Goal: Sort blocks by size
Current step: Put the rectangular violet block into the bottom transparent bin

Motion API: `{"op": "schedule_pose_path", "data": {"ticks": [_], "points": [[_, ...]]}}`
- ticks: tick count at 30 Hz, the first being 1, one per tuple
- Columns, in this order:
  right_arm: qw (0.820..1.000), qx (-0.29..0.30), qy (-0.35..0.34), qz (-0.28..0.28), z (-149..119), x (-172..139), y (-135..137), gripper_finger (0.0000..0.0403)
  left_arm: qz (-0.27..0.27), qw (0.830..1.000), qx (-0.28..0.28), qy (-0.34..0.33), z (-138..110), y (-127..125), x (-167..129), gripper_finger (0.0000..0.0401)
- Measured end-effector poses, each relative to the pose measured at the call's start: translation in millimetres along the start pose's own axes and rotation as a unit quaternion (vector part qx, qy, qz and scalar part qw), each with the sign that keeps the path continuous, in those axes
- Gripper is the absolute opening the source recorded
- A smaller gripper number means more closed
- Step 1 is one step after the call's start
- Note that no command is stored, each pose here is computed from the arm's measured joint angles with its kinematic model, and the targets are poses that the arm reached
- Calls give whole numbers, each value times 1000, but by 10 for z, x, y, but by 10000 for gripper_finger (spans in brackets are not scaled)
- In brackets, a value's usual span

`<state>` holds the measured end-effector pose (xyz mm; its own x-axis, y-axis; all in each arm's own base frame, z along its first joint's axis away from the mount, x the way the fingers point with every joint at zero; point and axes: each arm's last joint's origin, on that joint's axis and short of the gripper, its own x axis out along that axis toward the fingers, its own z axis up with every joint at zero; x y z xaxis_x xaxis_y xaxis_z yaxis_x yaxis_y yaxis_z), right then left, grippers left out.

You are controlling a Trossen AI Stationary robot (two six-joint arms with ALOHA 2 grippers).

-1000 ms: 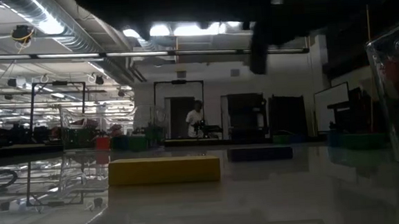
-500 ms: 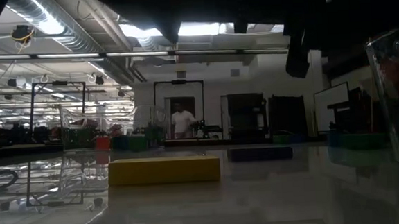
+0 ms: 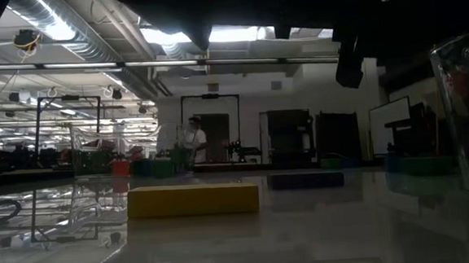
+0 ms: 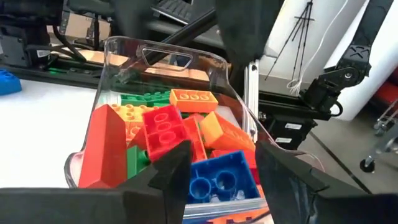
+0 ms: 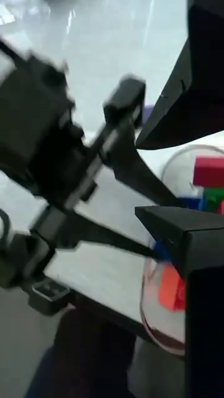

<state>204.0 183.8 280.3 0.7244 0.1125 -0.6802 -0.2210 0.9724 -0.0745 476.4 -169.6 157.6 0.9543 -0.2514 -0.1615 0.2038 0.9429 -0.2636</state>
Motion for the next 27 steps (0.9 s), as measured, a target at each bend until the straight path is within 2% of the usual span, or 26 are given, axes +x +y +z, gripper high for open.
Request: {"op": "schedule_pose_path", "data": {"ticks": [3, 8, 14, 19, 23, 27], "points": [[1000, 3, 9, 18, -8, 9, 14, 159, 7, 1000, 0, 10, 93, 32, -35, 166], [999, 13, 17, 31, -19, 1, 20, 159, 46, 996, 8, 81, 310, 160, -181, 166], [997, 8, 45, 56, -57, -5, 23, 159, 100, 975, 11, 199, 435, 354, -422, 166], [997, 4, 58, 57, -80, -7, 18, 159, 143, 940, 29, 309, 294, 530, -558, 166], [997, 3, 59, 56, -82, -6, 14, 159, 186, 910, 31, 369, 142, 657, -617, 166], [997, 4, 59, 56, -82, -7, 14, 159, 202, 900, 26, 384, 46, 747, -603, 166]]}}
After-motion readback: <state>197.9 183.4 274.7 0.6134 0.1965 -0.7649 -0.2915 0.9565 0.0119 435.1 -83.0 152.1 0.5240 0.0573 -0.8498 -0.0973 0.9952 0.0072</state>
